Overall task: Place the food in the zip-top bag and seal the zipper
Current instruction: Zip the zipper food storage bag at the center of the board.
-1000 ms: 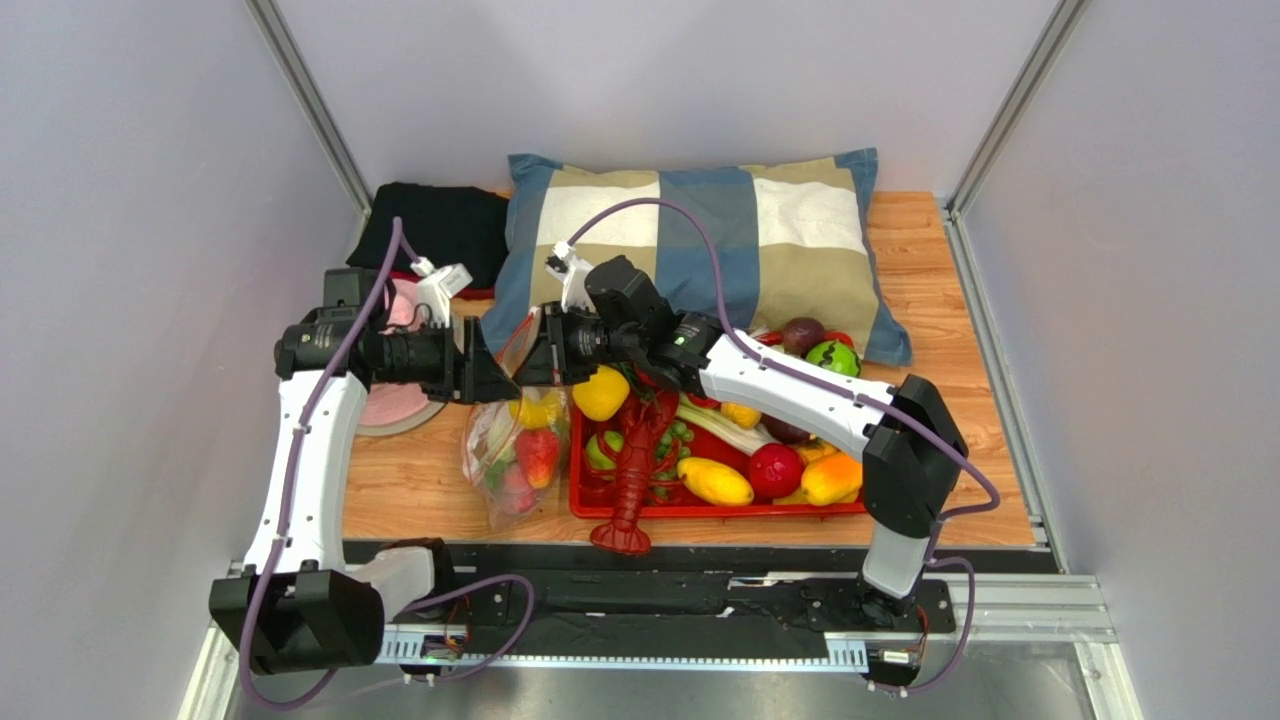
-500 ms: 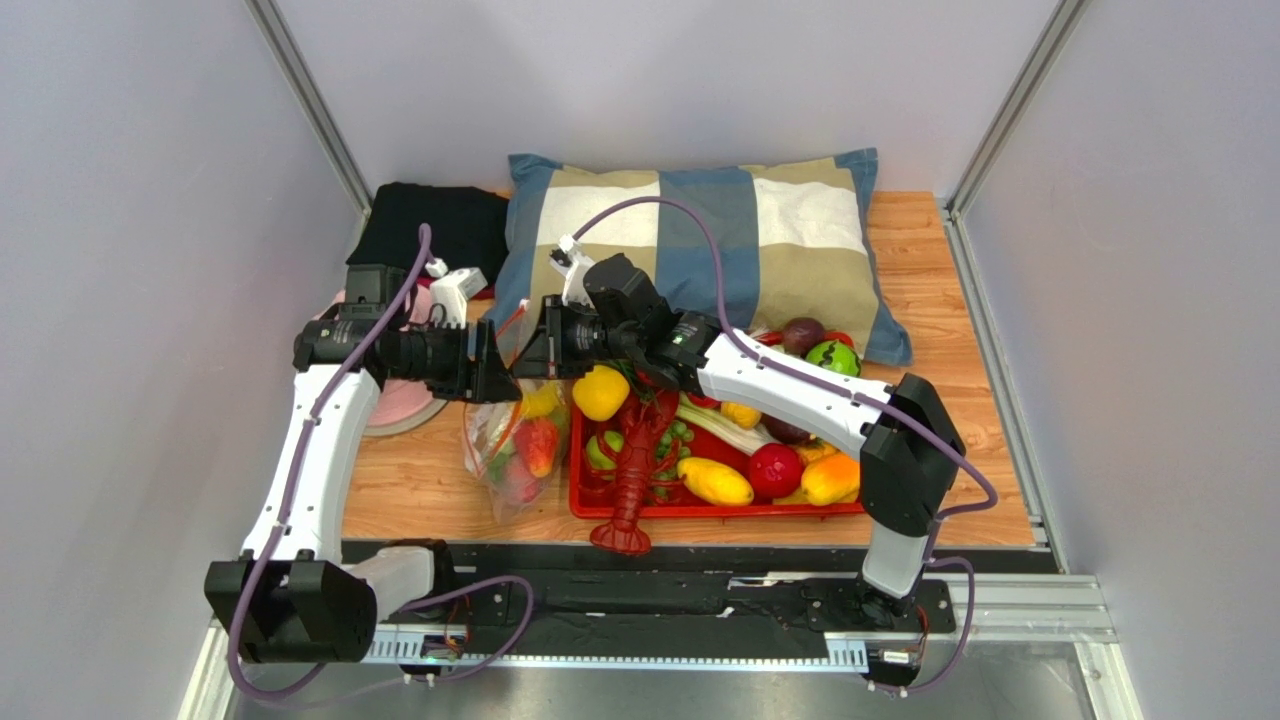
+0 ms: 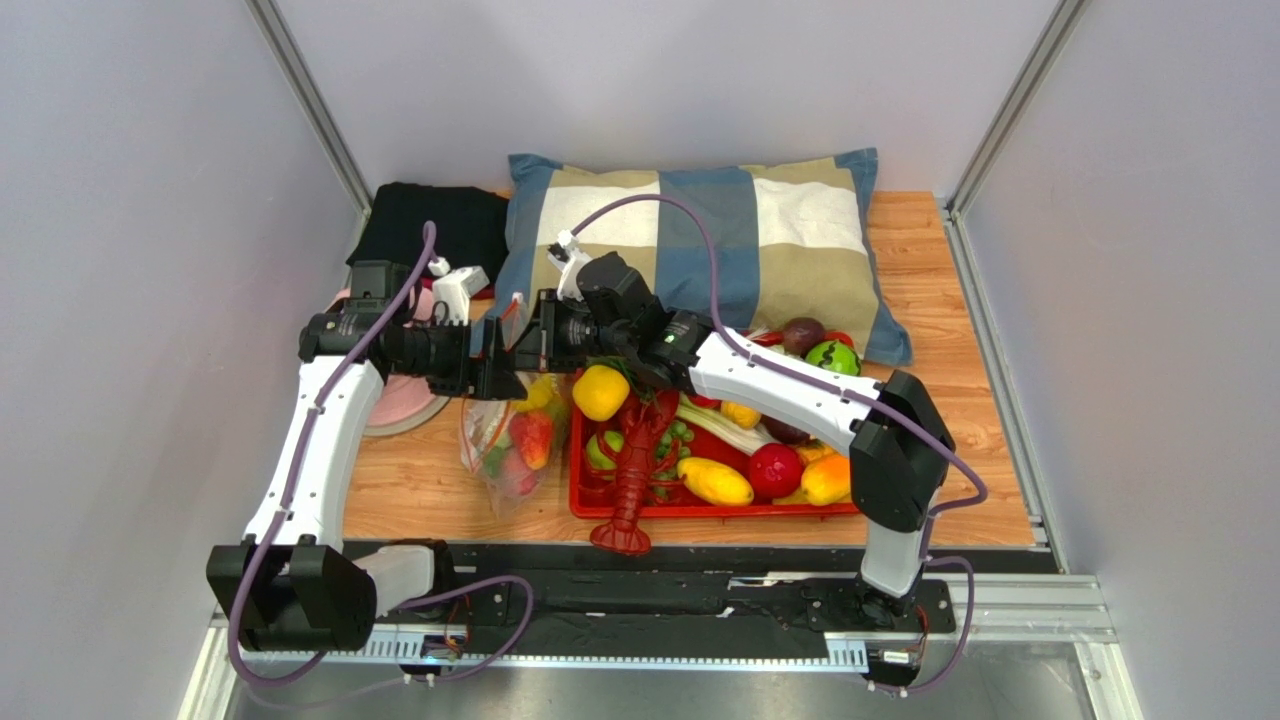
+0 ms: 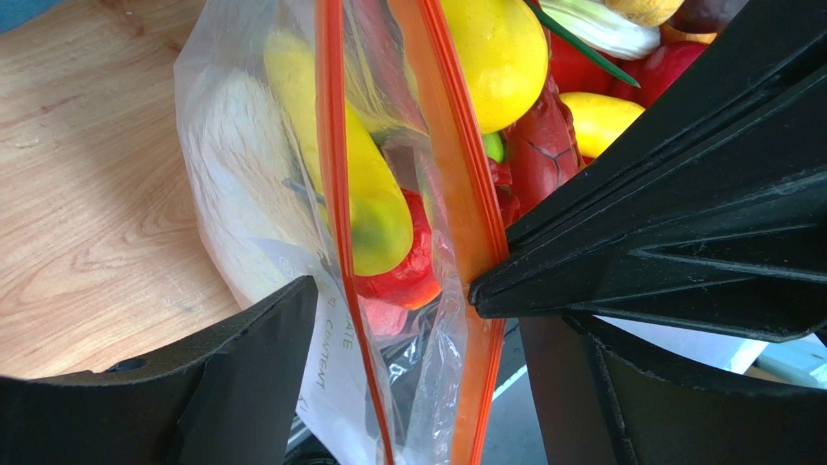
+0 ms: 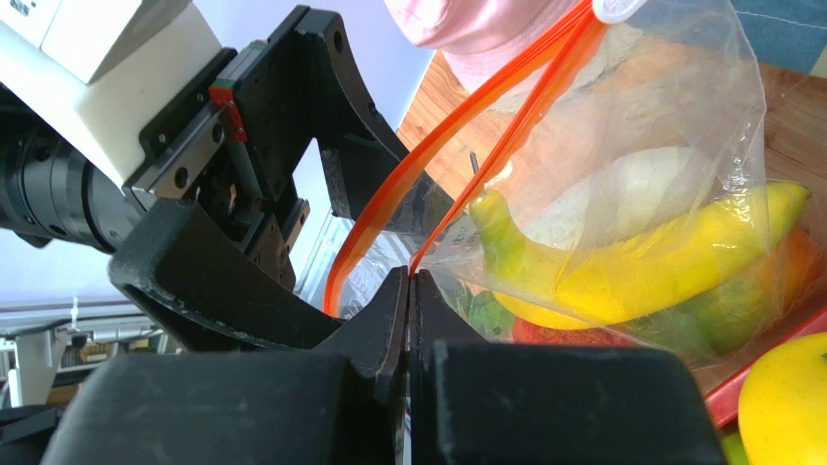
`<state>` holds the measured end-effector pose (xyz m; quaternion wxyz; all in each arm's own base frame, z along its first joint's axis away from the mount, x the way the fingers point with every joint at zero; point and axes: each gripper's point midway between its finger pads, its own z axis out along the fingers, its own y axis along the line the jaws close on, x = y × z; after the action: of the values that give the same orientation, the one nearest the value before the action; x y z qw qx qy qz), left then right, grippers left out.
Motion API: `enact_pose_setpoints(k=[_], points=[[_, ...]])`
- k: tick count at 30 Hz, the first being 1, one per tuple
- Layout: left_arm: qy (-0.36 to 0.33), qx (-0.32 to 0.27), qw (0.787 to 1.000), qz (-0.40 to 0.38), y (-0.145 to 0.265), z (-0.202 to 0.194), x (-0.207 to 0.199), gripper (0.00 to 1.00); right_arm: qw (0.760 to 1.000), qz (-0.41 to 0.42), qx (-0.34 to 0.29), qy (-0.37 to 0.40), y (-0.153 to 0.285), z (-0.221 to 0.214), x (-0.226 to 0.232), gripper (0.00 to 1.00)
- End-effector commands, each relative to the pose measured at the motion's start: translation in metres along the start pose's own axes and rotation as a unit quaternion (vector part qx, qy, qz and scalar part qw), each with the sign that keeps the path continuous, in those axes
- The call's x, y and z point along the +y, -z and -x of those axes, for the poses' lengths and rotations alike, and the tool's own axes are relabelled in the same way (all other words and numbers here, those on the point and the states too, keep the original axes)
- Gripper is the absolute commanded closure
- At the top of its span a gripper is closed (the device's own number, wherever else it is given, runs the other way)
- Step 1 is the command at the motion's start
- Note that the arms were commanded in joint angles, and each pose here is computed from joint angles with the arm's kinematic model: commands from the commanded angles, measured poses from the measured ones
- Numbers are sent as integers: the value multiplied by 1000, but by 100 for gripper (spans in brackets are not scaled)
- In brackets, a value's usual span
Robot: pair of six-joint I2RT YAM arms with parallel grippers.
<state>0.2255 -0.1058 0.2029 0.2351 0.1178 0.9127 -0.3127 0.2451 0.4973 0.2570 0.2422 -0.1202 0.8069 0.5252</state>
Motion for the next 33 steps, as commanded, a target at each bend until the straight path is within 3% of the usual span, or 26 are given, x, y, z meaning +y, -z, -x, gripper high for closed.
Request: enact_pose_setpoints(k=[1, 4, 5, 6, 9, 11, 12, 13, 15, 16, 19, 23, 25, 28, 29, 30, 33], points=[[-21, -37, 999, 5, 7, 18, -5, 16, 998, 56, -38, -1, -1, 22, 46, 100], [-24, -35, 999, 14, 7, 18, -1, 24, 998, 59, -38, 1, 0, 22, 48, 100], [-29, -36, 999, 14, 8, 19, -1, 32, 998, 56, -37, 3, 0, 21, 47, 100], [-41, -35, 998, 15, 9, 19, -1, 55, 998, 56, -40, 6, 2, 22, 47, 100], [-62, -27, 998, 19, 11, 16, 1, 85, 997, 58, -41, 25, 7, 21, 47, 100], [-71, -8, 997, 18, 13, 11, 1, 95, 995, 66, -38, 63, 12, 20, 46, 99], [-94, -1, 995, 16, 14, 9, 2, 100, 994, 72, -31, 77, 16, 21, 45, 93], [-99, 14, 995, 14, 19, 4, 0, 100, 992, 80, -33, 93, 26, 25, 47, 76], [-144, 34, 989, 3, 22, 0, 0, 100, 987, 95, -22, 127, 39, 28, 36, 56], [-152, 46, 987, 0, 27, -5, -3, 100, 984, 108, -26, 141, 52, 34, 40, 40], [-207, 57, 977, -16, 34, -10, -8, 100, 976, 114, -14, 183, 74, 39, 13, 19], [-305, 55, 949, -52, 44, -19, -20, 100, 963, 101, -29, 248, 108, 49, -10, 14], [-339, 55, 937, -66, 48, -24, -24, 100, 943, 101, -25, 317, 112, 40, -23, 13], [-413, 38, 906, -85, 53, -27, -32, 100, 910, 127, -17, 394, 119, 29, -24, 13], [-461, 27, 882, -97, 54, -26, -37, 100, 903, 138, -12, 406, 120, 25, -24, 13], [-475, 34, 873, -111, 57, -34, -40, 100, 886, 158, -12, 436, 120, 22, -20, 14], [-534, 36, 834, -132, 61, -41, -45, 100, 866, 181, -16, 466, 116, 21, -17, 15]])
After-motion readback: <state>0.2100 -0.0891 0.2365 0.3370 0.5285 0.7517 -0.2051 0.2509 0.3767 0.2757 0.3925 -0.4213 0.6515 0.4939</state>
